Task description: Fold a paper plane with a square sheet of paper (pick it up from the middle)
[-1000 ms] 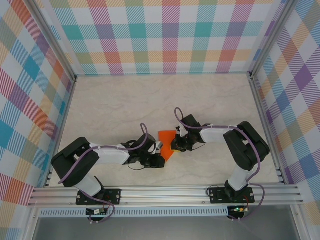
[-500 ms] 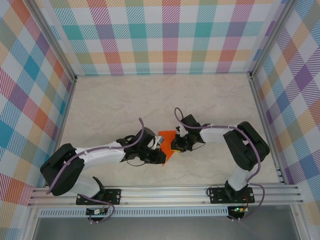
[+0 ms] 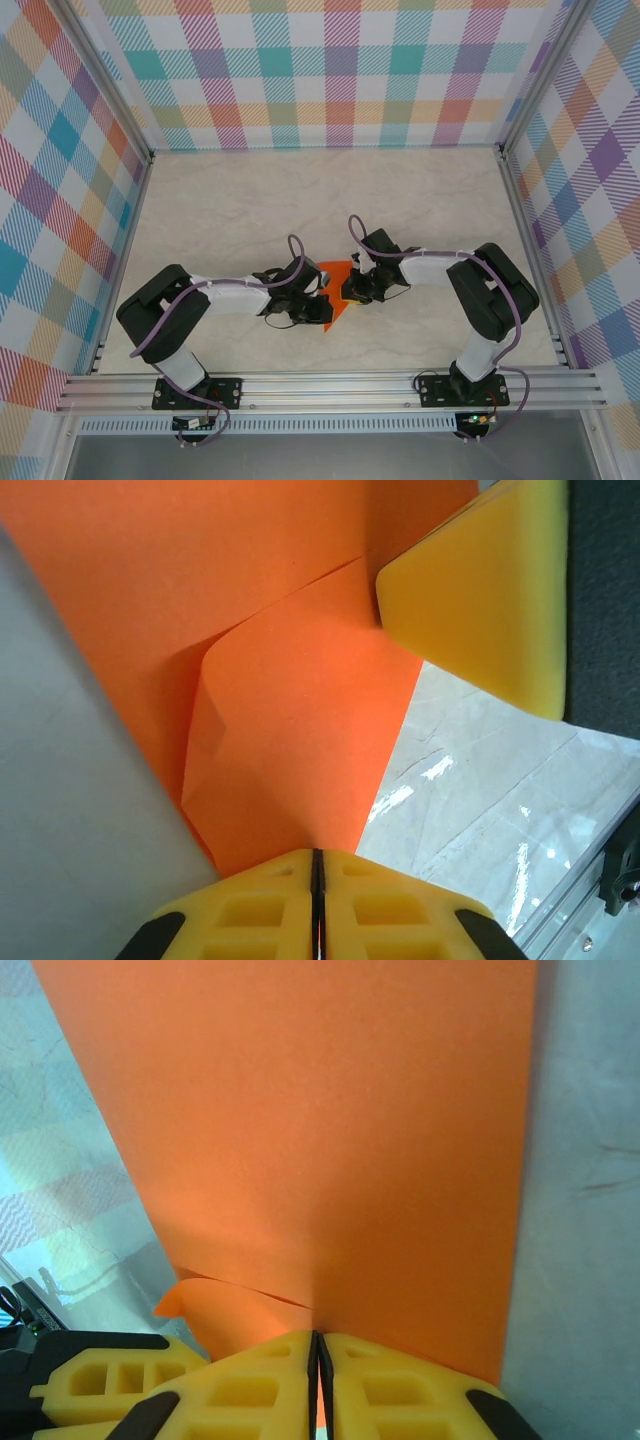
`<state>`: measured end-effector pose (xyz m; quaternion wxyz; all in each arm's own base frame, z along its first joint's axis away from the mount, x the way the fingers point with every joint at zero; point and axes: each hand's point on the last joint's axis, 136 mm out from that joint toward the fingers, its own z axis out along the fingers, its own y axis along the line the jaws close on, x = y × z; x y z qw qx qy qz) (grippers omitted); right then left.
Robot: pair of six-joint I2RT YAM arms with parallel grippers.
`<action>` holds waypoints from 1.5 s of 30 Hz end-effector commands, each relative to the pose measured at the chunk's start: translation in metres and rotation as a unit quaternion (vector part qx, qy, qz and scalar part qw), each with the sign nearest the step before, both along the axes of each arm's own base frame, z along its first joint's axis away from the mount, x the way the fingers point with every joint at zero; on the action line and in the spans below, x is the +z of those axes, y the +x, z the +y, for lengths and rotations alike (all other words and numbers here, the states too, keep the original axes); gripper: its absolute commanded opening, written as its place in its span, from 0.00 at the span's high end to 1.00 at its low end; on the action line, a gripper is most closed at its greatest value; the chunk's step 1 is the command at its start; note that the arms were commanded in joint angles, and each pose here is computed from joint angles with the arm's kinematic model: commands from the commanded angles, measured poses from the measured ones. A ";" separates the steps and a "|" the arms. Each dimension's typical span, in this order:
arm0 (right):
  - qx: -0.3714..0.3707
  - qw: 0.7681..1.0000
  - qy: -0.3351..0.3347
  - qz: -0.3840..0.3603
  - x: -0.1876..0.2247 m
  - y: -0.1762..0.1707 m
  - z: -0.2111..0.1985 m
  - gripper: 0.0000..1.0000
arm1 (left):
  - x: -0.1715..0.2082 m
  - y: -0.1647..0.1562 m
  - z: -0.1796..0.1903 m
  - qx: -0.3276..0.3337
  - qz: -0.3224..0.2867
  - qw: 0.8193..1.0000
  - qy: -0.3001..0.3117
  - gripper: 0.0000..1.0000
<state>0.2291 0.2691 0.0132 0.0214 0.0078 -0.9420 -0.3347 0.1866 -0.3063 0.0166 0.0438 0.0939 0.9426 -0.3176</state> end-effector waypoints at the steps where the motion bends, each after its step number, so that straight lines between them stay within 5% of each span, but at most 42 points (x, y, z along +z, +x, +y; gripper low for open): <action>1: -0.013 0.998 -0.063 0.010 -0.021 -0.004 -0.021 0.87 | -0.026 -0.014 0.026 0.005 0.018 0.999 0.049 0.91; 12: 0.008 0.999 0.021 -0.032 0.033 -0.016 0.007 0.86 | -0.033 -0.019 0.035 -0.001 0.020 0.998 0.067 0.94; 30: 0.028 0.999 -0.005 0.016 -0.012 -0.047 0.024 0.91 | -0.034 -0.017 0.035 -0.001 0.017 0.997 0.070 0.96; 37: 0.006 0.998 -0.066 0.022 -0.037 -0.049 0.003 0.91 | -0.036 -0.019 0.042 -0.001 0.018 0.996 0.086 0.97; 45: -0.005 0.998 -0.061 -0.007 -0.028 -0.031 0.005 0.89 | -0.042 -0.023 0.050 -0.007 0.020 0.994 0.104 0.99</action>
